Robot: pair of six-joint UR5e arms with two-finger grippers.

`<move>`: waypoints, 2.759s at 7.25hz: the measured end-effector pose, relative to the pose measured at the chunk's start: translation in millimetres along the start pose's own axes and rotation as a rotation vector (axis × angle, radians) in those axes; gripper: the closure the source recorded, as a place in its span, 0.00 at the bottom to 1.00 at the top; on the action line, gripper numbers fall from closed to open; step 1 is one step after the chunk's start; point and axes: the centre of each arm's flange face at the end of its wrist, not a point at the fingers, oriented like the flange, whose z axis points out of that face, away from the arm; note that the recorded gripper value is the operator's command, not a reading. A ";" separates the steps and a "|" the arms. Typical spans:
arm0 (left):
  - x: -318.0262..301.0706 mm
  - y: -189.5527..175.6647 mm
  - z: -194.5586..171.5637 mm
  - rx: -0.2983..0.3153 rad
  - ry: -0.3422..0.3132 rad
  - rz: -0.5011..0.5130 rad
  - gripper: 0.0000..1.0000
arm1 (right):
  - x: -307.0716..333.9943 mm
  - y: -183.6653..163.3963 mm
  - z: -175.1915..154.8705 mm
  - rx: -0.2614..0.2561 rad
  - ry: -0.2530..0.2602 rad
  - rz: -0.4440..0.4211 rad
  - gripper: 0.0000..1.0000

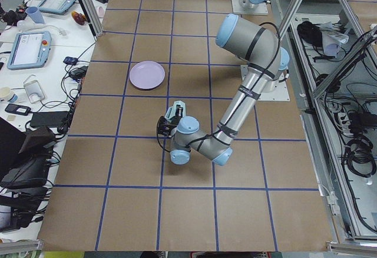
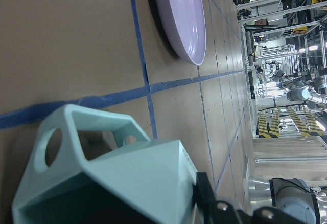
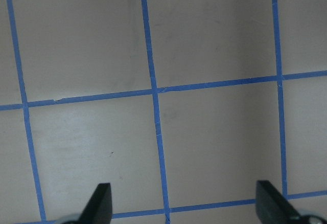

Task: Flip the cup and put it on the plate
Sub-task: 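Lift the mug with the left gripper and rotate it upright, then carry the mug with the left gripper over the lavender plate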

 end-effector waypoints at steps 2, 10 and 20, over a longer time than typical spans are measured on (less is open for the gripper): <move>7.6 -1.9 -1.0 0.022 0.012 -0.025 1.00 | 0.0 0.0 0.0 0.000 0.000 0.000 0.00; 11.8 -3.1 -1.6 0.035 0.015 -0.039 1.00 | 0.0 0.0 0.1 0.000 0.000 0.000 0.00; 192.6 -80.2 46.8 -0.066 -0.241 -0.177 1.00 | -0.2 -0.3 0.5 -0.001 -0.001 0.000 0.00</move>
